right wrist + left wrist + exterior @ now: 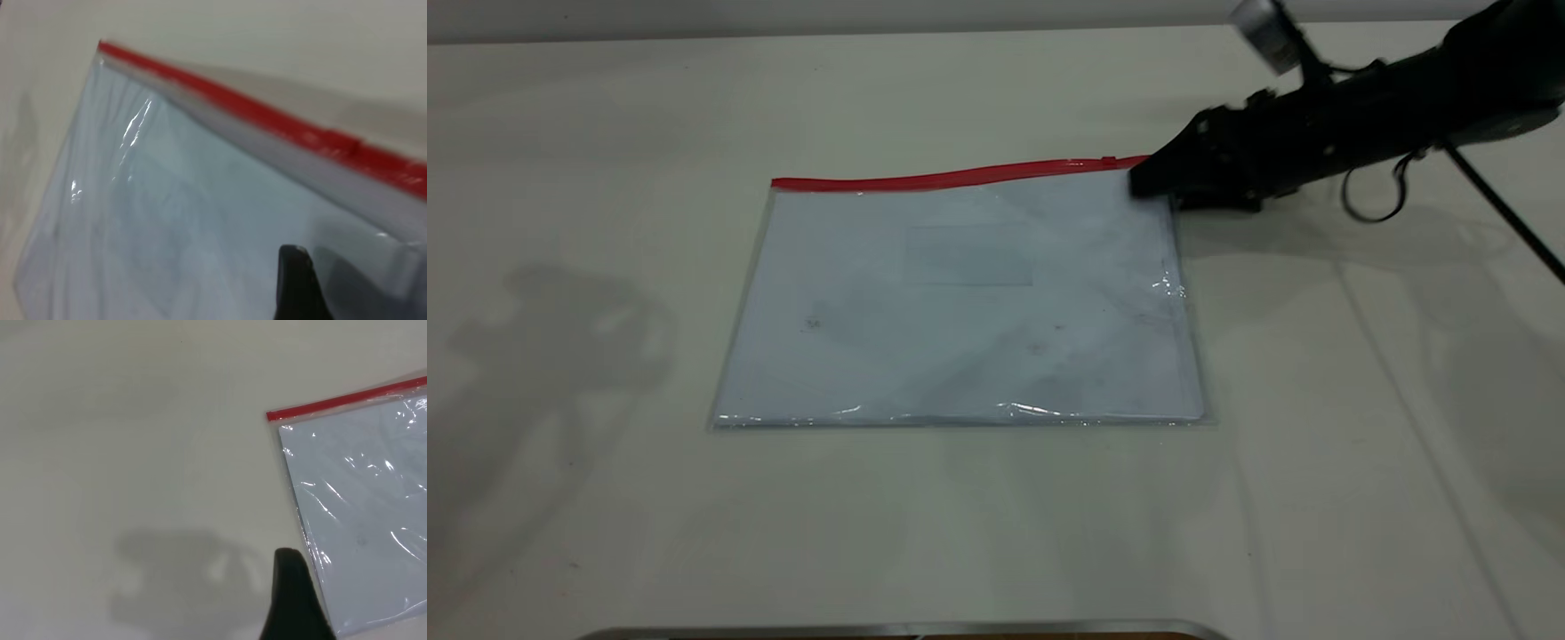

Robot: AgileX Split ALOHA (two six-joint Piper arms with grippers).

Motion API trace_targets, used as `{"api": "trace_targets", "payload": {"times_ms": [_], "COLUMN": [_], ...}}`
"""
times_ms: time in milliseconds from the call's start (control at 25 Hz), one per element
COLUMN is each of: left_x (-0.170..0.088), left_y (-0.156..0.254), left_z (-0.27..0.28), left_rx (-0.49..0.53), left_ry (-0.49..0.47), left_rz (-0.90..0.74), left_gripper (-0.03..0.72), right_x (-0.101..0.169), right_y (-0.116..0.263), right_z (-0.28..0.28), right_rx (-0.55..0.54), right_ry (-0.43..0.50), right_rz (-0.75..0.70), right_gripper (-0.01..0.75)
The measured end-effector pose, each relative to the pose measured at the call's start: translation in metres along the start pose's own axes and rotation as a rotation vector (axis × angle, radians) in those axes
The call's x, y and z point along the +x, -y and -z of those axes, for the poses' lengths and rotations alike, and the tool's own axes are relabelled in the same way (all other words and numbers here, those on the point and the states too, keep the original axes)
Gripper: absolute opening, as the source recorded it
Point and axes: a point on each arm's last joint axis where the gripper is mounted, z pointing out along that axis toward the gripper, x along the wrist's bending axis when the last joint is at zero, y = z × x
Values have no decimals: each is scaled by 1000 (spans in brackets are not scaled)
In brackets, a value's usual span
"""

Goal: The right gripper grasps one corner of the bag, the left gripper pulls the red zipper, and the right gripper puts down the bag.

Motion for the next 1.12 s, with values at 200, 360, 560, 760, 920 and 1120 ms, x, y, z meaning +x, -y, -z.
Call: {"api": "trace_targets", "payload": {"times_ms": [200,360,560,760,920,1120], "left_x": [-1,-1,-1,-1,0,-13], "left_y": [1,2,3,3,1,-6], "left_z": [0,0,0,0,-9,-38], "left_rx": [16,26,29,28,40,65], "left_ry": [6,10,11,11,18,52], "left_rz": [0,0,0,0,12,-67], "left_gripper": [548,548,548,548,548,548], "right_x": [10,10,14,20,40,77], "right_y": [0,-3,-3,-2,-12,-22], "right_z": [-10,-9,-8,-4,5,7], "right_rx": [-8,-36,-37,-4,44,170], "right_ry": [-28,-29,-82,-138,-219,-241], "right_rz": [4,-3,13,69,156,231], "right_gripper": [456,326,97,33,33,33]}}
